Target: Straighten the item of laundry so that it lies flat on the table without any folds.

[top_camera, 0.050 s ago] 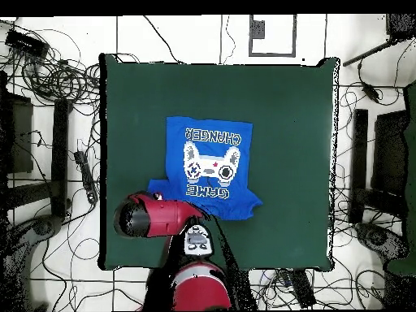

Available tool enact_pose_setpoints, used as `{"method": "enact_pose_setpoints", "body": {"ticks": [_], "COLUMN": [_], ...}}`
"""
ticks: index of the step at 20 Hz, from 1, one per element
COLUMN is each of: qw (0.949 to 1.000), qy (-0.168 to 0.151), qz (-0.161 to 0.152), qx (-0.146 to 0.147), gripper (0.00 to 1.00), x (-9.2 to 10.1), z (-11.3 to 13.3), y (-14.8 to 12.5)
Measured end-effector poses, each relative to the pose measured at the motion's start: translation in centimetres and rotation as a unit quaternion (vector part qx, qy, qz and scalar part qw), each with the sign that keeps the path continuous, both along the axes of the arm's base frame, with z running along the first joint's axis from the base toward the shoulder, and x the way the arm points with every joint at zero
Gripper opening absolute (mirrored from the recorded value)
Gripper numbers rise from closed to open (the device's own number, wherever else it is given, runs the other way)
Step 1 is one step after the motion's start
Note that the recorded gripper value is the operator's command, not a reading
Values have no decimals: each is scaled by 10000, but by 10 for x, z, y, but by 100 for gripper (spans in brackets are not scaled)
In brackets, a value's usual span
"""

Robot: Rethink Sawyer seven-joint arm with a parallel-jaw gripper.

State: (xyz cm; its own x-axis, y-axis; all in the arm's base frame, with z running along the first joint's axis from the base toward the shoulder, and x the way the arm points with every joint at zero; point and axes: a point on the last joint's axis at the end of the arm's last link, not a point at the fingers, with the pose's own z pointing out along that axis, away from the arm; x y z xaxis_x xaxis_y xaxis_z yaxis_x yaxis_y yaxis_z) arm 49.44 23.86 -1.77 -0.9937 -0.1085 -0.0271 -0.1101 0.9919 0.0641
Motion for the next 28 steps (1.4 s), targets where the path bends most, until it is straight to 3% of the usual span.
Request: {"method": "enact_pose_setpoints", "body": {"ticks": [9,23,24,28], "qw": [9998,9997,9997,9995], "qy": [165,127,118,106], "qz": [-110,-202,-227,-292], "qx": [-4,-6,-49,-106], "gripper": [100,100,0,0], "x": [-16,-13,-13,-11], "z": [-25,-25,-25,-26], "y": [9,9,5,-4]}}
